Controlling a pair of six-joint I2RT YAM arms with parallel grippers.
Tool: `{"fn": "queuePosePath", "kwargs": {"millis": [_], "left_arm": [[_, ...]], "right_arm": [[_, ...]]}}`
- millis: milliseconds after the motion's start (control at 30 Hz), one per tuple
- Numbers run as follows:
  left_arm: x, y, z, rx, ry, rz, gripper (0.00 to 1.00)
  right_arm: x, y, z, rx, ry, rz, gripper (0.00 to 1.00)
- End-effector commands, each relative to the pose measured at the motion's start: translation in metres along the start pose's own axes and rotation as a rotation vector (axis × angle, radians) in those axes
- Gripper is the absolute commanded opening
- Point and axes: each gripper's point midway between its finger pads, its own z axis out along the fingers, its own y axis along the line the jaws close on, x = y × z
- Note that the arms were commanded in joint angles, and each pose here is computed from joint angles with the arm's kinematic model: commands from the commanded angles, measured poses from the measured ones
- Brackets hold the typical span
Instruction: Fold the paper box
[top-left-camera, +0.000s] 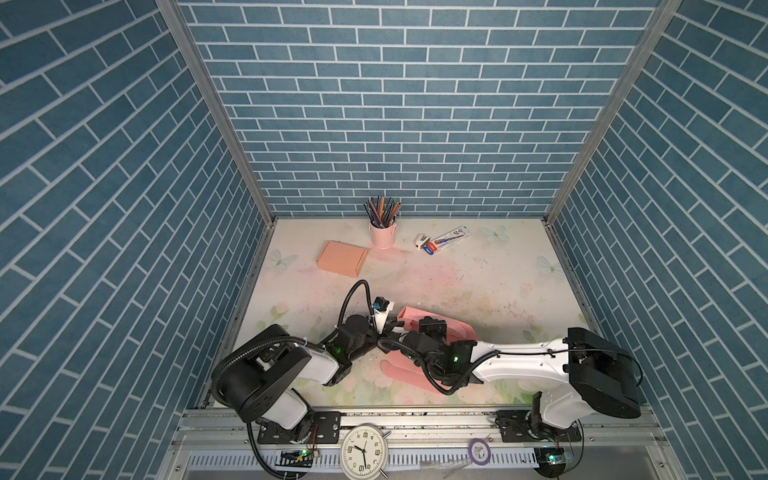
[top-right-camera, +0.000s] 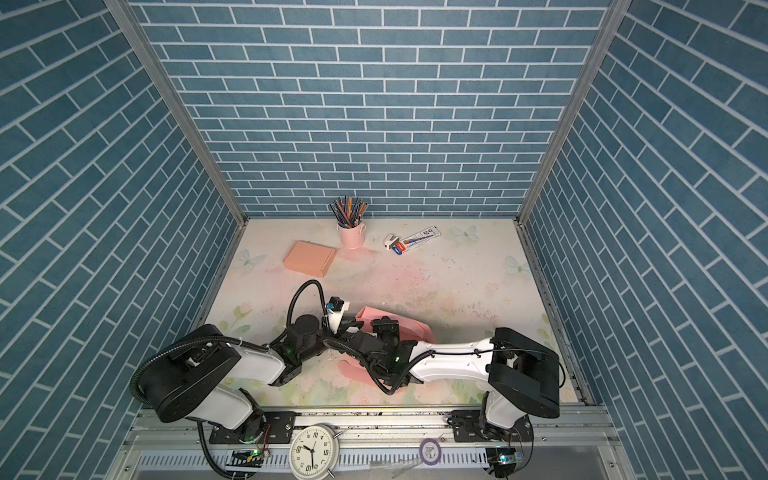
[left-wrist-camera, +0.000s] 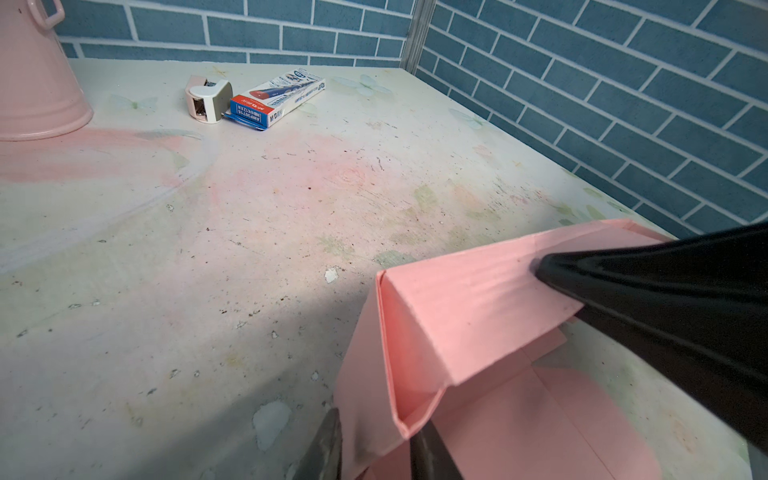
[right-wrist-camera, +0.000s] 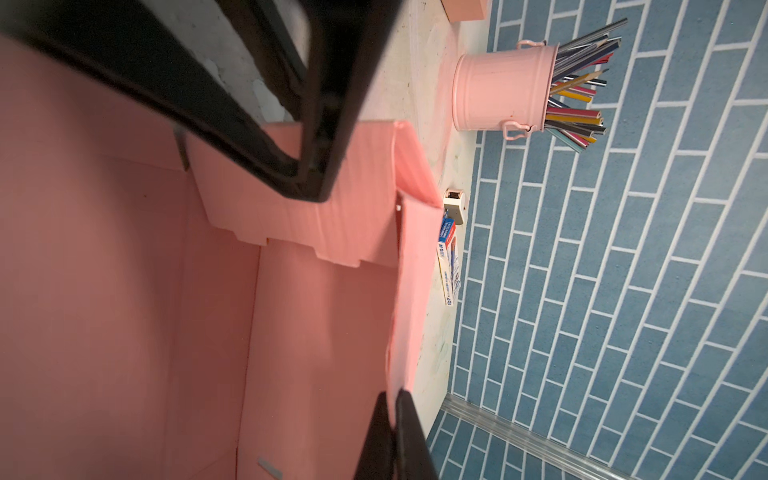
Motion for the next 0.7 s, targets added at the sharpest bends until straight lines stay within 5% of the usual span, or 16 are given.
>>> {"fn": "queuePosePath", "kwargs": {"millis": [0, 467, 667], "left_arm": [[-0.015, -0.014, 0.002, 0.045, -0.064, 0.062, 0.29], [-0.022, -0.016, 0.014, 0.057, -0.09, 0.076, 0.31], [-0.025, -0.013, 0.013, 0.04, -0.108, 0.079, 0.19]], "right_arm": [[-0.035, 0.026, -0.008, -0.14, -0.139, 0.092, 0.04], [-0.037, 0.026, -0.015, -0.164, -0.19, 0.162, 0.04], [-0.037, 0.025, -0.016, -0.169, -0.201, 0.187, 0.04]]}}
